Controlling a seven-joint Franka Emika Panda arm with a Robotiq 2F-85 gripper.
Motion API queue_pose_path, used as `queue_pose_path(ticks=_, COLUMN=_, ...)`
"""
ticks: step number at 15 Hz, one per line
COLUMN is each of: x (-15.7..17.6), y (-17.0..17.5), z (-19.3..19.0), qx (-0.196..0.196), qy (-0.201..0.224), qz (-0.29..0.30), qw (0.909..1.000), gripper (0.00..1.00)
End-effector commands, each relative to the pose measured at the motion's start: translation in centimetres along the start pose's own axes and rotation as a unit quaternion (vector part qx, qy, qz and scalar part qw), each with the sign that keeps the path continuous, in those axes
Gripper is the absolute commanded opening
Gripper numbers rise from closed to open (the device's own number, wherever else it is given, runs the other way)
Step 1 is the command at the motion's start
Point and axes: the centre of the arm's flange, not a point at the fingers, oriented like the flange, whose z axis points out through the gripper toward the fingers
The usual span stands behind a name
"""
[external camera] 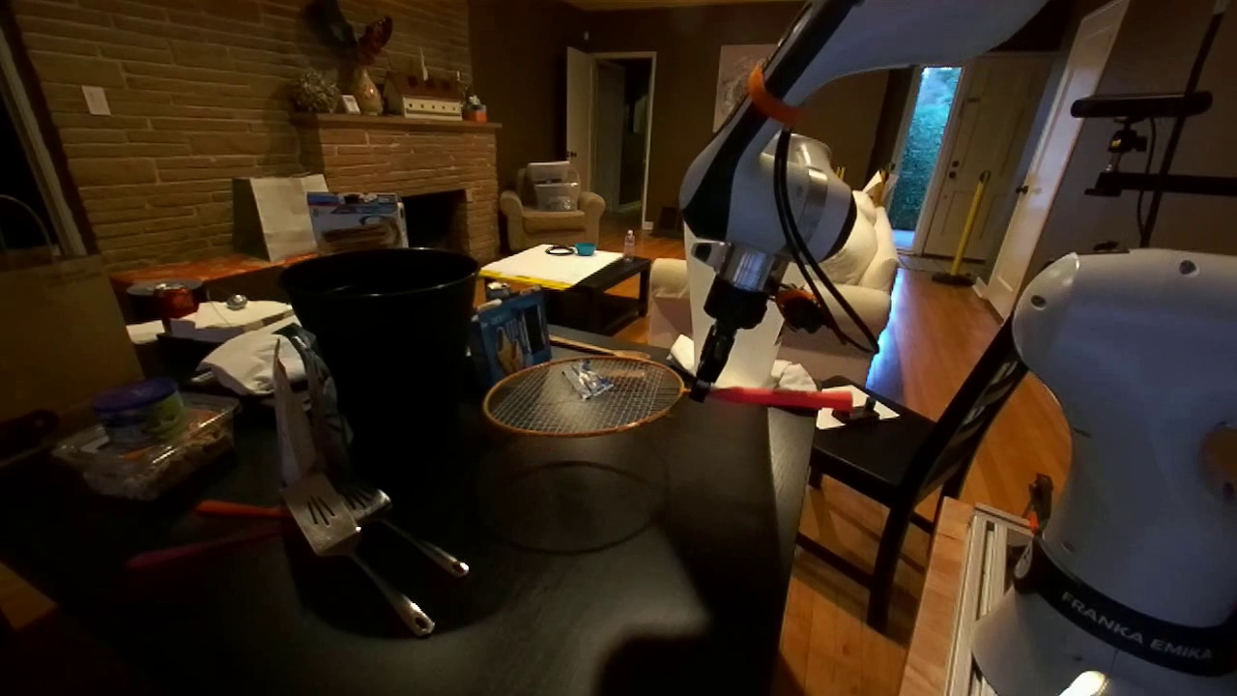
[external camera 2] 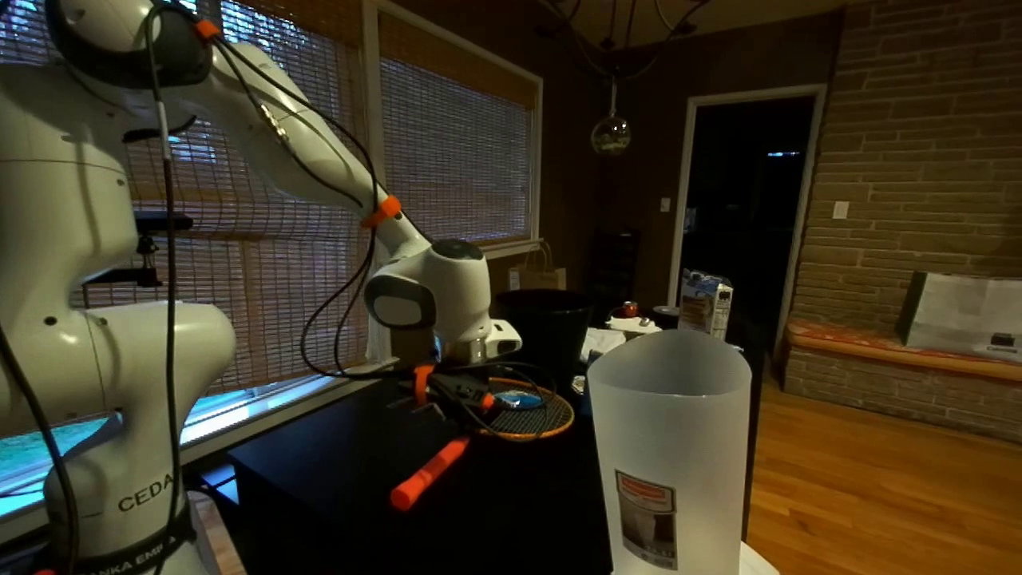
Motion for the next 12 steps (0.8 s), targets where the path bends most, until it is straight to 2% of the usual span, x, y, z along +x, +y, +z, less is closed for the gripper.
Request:
queue_pose_path(ticks=1, x=-0.1, y=-2.8, z=-7.7, qx=-0.003, qy=0.016, qz=0.003, qw=0.9999, gripper=0.03)
queue_pose_path(ticks=5, x=0.3, y=-3.8, z=-11.7, qx=-0.006, qy=0.025, qz=-0.001, qw=0.9997, gripper=0.03)
queue_pose_path(ticks=12, x=-0.1, y=-5.5, z=-14.7, qx=-0.034, qy=0.0, qz=-0.008, qw=0.9994, gripper=0.03)
